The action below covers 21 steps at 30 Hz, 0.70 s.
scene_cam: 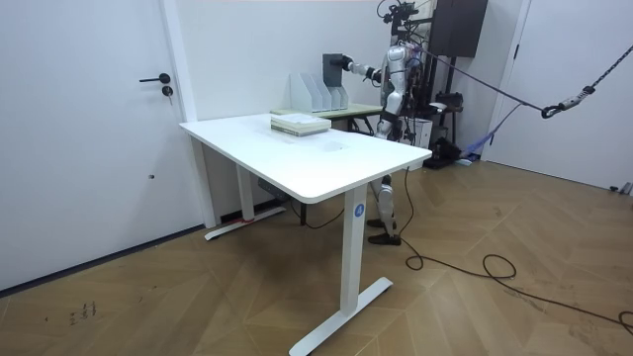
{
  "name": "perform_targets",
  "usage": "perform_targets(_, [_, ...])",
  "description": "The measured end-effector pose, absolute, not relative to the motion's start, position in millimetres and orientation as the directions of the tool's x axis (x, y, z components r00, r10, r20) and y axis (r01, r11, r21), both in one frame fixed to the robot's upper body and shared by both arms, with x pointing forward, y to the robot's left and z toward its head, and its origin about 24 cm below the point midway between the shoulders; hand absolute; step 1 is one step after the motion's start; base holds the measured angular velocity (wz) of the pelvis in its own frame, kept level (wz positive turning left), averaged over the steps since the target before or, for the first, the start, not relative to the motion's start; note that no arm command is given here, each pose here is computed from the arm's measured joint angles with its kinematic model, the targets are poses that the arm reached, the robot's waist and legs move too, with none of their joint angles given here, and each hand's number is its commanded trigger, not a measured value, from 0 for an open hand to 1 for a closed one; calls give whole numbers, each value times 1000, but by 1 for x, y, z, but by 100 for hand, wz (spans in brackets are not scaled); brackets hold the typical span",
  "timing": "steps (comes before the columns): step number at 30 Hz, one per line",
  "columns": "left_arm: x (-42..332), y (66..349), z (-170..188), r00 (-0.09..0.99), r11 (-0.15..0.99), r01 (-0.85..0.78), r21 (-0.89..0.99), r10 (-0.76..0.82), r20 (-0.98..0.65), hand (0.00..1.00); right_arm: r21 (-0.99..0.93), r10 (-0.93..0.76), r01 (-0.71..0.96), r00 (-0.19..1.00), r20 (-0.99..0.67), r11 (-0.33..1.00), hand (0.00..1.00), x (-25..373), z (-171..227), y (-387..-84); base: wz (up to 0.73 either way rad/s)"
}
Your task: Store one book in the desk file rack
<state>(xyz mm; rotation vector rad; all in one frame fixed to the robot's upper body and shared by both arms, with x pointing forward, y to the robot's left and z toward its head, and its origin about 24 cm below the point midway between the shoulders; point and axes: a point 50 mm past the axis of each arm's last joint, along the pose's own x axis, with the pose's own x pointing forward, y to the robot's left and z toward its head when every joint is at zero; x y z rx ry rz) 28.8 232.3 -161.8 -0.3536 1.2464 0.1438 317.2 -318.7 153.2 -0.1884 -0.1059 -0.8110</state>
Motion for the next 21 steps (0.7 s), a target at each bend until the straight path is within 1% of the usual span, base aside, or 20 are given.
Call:
perform_targets(6, [28, 233, -161, 309, 935, -306, -180, -82, -948, 0, -144, -710, 723, 691, 136, 676, 100, 318, 148, -321, 6])
perform_targets(14, [27, 236, -161, 305, 928, -331, -170, -65, -950, 0, -136, -736, 730, 677, 10, 670, 100, 326, 131, -332, 4])
perform_targets(20, [27, 237, -161, 303, 925, -340, -167, -60, -951, 0, -139, -752, 744, 659, -13, 654, 100, 325, 131, -342, 8])
perform_targets(21, [27, 237, -161, 303, 925, -341, -166, -59, -951, 0, -142, -754, 745, 657, -13, 652, 40, 325, 131, -343, 5])
